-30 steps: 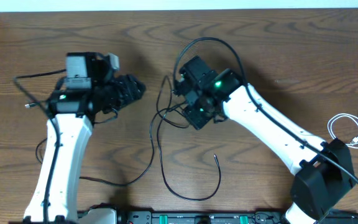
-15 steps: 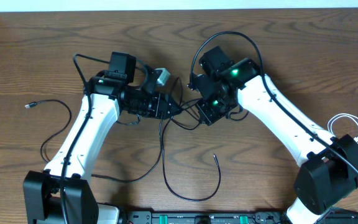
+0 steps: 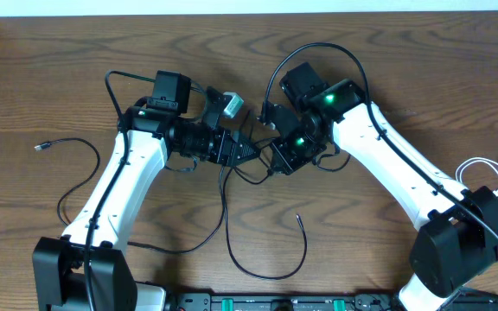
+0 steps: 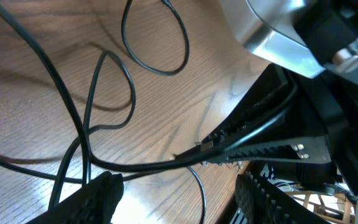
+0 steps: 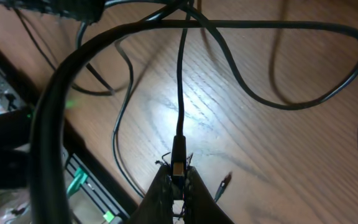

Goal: Untangle cables

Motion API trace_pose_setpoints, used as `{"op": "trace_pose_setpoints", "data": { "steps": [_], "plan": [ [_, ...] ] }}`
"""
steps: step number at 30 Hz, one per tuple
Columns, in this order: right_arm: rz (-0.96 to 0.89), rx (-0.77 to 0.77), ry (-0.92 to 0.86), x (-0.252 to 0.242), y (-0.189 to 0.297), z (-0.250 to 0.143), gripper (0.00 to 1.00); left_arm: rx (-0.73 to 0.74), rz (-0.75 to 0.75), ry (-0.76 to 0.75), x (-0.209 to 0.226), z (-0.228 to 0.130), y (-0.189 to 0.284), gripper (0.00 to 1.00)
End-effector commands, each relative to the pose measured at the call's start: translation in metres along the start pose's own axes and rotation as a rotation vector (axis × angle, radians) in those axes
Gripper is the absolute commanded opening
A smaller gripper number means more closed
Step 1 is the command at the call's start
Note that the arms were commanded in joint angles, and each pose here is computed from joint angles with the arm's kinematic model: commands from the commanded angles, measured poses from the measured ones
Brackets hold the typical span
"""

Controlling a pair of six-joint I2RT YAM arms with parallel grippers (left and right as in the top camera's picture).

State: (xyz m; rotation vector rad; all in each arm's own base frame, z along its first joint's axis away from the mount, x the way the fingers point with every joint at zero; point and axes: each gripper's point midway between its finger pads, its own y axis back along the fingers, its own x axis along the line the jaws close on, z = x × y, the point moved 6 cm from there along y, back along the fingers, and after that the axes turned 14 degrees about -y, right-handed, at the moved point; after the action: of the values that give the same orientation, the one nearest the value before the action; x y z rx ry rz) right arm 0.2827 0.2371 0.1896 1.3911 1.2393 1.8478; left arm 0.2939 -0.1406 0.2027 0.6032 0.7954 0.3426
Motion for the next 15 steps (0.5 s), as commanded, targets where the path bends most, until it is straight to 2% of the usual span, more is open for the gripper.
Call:
{"op": "trace_pose_setpoints", "data": {
  "steps": [1,8,9,11,12,15],
  "plan": [
    [0.060,-0.001,0.021,0.008,0.004,-0.001,0.01,-0.004,-0.019,-0.018,-0.002,0.001,-0.001,0.63],
    [0.179,0.018,0.038,0.020,0.007,-0.003,0.01,0.025,0.045,-0.064,0.000,0.002,-0.009,0.58],
    [0.188,0.019,0.038,0.020,0.007,-0.003,0.01,0.025,0.050,-0.068,0.000,0.003,-0.010,0.50],
    [0.201,0.022,0.045,0.022,0.007,-0.004,0.01,0.015,0.052,-0.080,0.000,0.005,-0.010,0.19],
    [0.201,0.022,0.045,0.022,0.007,-0.004,0.01,0.005,0.061,-0.091,0.002,0.007,-0.010,0.08],
    [0.201,0.022,0.044,0.022,0.007,-0.004,0.01,-0.009,0.136,-0.058,0.012,0.011,-0.008,0.07]
  ]
}}
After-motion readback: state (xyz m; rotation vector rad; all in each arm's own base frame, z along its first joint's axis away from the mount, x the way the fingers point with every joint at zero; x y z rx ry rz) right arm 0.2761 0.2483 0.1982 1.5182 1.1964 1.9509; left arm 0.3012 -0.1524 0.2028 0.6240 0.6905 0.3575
